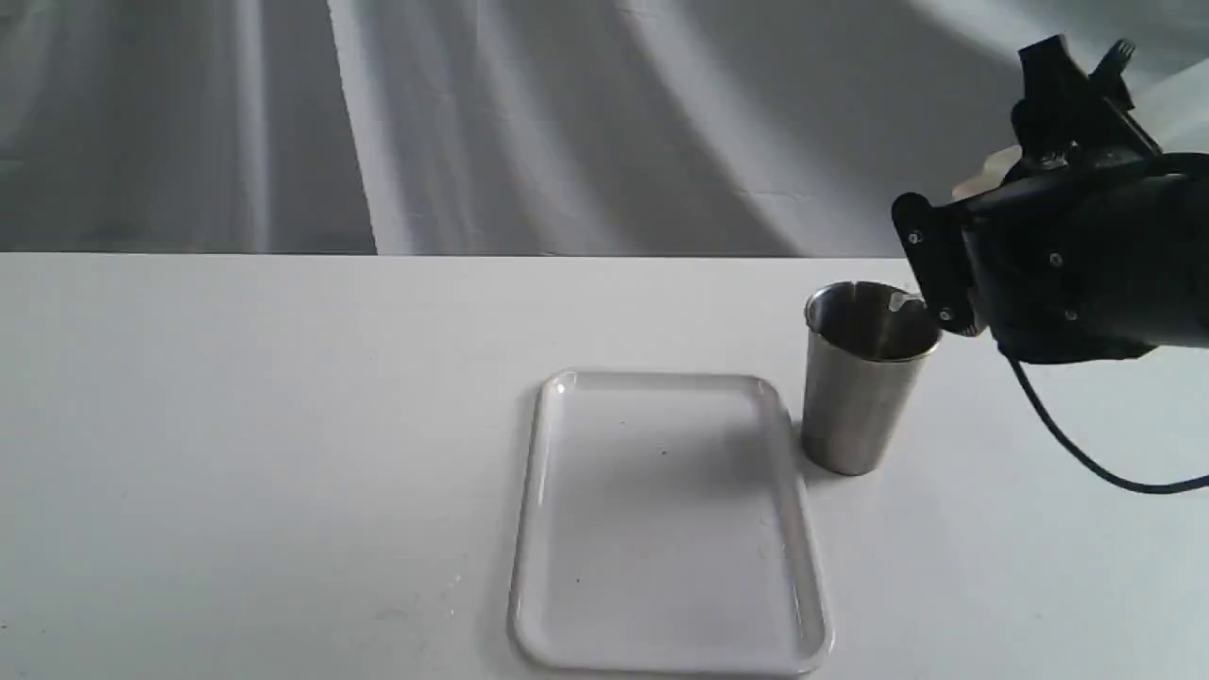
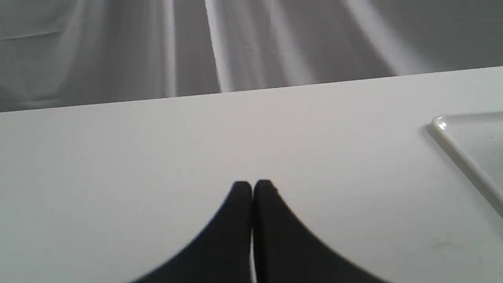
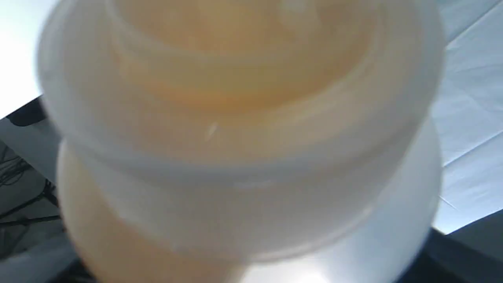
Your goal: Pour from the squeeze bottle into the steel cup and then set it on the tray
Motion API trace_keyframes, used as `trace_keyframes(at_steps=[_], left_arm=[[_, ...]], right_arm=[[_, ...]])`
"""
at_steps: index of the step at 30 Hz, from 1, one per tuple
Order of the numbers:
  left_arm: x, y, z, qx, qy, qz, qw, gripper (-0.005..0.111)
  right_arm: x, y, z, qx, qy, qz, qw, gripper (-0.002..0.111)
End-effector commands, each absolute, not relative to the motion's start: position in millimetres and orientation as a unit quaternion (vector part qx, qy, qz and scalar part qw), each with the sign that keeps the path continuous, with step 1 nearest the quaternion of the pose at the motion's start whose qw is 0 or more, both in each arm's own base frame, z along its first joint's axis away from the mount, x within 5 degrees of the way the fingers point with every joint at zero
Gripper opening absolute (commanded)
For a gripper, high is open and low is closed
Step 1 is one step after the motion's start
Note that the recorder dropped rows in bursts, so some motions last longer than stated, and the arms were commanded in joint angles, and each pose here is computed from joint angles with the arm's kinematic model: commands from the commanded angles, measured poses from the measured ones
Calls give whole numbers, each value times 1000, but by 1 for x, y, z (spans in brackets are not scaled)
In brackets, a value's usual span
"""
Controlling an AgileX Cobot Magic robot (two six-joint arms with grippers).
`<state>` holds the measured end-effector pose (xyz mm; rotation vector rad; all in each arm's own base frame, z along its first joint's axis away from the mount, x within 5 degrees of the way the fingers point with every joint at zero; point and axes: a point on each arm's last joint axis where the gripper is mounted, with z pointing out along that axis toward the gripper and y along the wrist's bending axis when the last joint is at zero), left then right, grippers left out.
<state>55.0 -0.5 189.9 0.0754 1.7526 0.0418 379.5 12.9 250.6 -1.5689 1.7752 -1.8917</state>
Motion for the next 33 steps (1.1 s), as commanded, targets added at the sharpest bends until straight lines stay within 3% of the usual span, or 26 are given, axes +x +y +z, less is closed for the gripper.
trace_keyframes(at_steps=[1,25,33], left_arm=[[55,0,189,30,767,17,641,0],[55,0,189,30,767,17,641,0],[55,0,189,30,767,17,641,0]], right_arm=[[379,13,263,-512,569,-641,59,8],[379,13,263,-523,559,-642,46,8],[379,13,263,-472,602,-635,103,8]])
